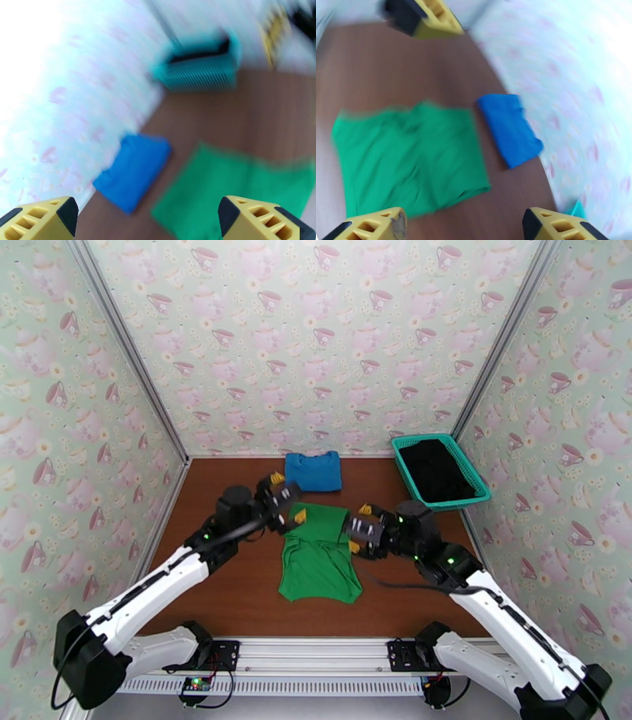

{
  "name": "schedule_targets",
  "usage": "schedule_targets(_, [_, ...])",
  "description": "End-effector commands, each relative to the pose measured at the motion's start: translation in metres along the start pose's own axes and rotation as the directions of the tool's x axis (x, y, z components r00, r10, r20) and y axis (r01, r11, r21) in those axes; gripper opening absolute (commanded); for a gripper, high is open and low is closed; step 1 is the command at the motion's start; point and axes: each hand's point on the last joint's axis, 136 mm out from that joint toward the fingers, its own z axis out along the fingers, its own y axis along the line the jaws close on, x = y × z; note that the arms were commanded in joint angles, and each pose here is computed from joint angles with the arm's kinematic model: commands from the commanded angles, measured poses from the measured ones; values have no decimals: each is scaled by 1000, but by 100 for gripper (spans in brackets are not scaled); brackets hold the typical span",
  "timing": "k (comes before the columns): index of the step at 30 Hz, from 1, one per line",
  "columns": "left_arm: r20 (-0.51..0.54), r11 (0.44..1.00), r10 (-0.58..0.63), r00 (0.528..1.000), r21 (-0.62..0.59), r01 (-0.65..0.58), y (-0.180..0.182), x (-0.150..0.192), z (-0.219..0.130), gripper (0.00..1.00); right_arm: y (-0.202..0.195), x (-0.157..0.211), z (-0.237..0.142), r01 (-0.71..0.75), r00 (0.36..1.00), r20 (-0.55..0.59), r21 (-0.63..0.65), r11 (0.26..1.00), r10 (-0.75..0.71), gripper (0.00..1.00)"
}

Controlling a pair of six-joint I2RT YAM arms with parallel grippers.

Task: Fold and stack the mixed laundry pile

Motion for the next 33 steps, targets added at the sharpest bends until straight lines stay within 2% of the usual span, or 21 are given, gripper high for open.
schedule_targets(1, [-122,937,333,935,150,-314,-50,36,-27,96,78,30,-5,269,956,-32,-310,912,-292,80])
schedule_targets(3, [-157,900,411,898,225,-373,-81,56,-44,93,108,43,1,347,920,-36,-391,853,-391,80])
schedule_targets(6, [-151,838,494,856,344,-423,-127,80,-63,87,142,63,8,395,883,-39,-480,784,-468,79])
schedule_targets(10, [-127,764,577,807,434,-478,-169,105,-69,84,158,69,21,440,870,-8,-438,784,-493,79])
schedule_targets(16, [-88,728,598,797,476,-493,-195,110,-47,84,166,71,42,442,876,13,-417,794,-482,76])
schedule_targets(20, [-65,693,615,786,521,-498,-210,113,-34,84,169,73,53,431,874,-3,-461,776,-487,74])
schedule_targets(24, [-60,684,613,788,539,-491,-220,118,-26,82,172,78,65,423,867,-21,-496,758,-497,72])
schedule_targets(28, [-77,680,614,786,557,-477,-227,132,-19,76,171,87,80,413,855,-65,-512,753,-514,67])
schedule_targets(33, [-128,719,580,804,546,-431,-222,146,-7,65,168,94,95,396,849,-113,-511,763,-516,60])
